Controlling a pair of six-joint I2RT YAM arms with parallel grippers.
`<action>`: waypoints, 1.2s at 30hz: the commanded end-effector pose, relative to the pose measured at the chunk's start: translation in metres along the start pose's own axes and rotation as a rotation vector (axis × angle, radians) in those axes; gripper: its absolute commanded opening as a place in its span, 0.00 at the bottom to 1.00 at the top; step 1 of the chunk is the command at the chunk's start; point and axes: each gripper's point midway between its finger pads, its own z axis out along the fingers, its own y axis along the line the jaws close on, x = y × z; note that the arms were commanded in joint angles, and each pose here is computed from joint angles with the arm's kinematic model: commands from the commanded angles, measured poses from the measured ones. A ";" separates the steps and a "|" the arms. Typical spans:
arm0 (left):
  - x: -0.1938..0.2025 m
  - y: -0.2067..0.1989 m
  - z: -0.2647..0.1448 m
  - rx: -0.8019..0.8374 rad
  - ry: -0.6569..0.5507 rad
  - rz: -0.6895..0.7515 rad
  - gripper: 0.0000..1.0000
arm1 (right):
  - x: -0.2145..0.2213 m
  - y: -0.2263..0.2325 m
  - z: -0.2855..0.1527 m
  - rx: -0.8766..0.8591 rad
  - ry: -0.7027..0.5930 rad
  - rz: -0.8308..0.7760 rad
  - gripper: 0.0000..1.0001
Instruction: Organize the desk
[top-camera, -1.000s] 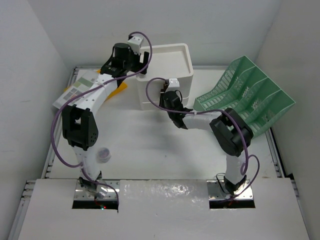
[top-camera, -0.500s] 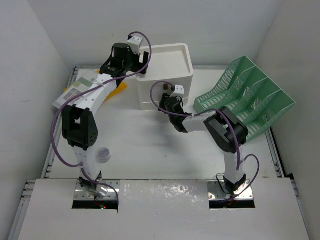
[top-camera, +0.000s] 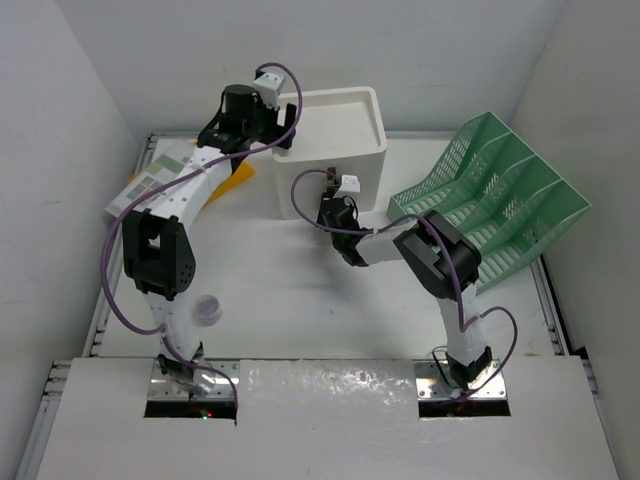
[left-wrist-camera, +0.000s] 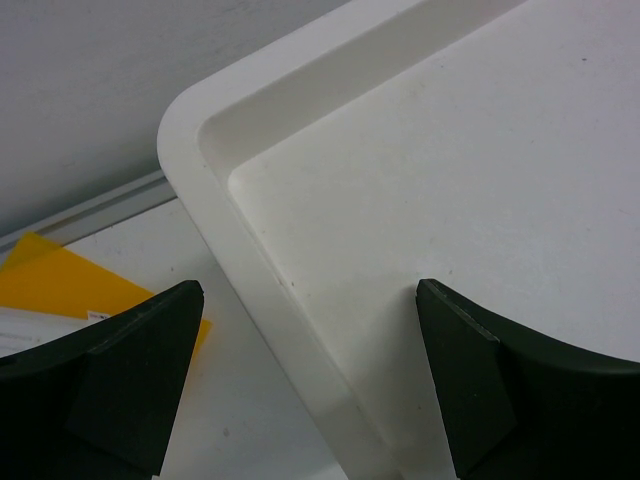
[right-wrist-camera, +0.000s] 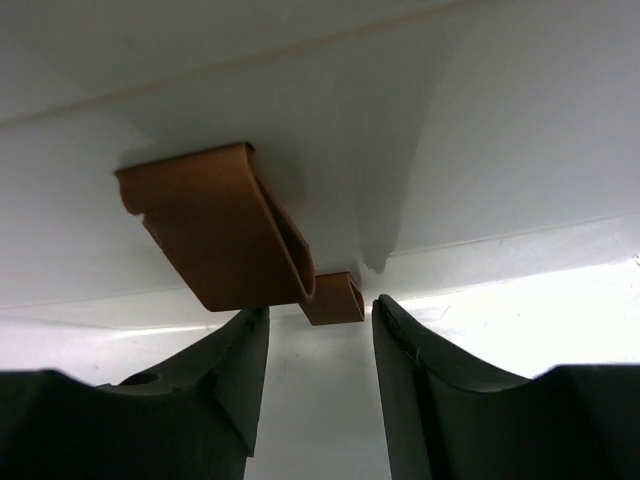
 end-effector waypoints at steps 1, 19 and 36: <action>0.027 0.008 -0.001 -0.003 0.103 0.018 0.86 | -0.034 0.007 0.010 -0.010 -0.129 0.043 0.44; 0.041 0.012 0.004 0.000 0.142 0.027 0.86 | -0.062 0.007 0.002 -0.023 -0.232 -0.141 0.00; 0.043 0.019 0.004 -0.013 0.145 0.038 0.86 | -0.018 0.043 -0.068 -0.537 -0.164 -0.691 0.00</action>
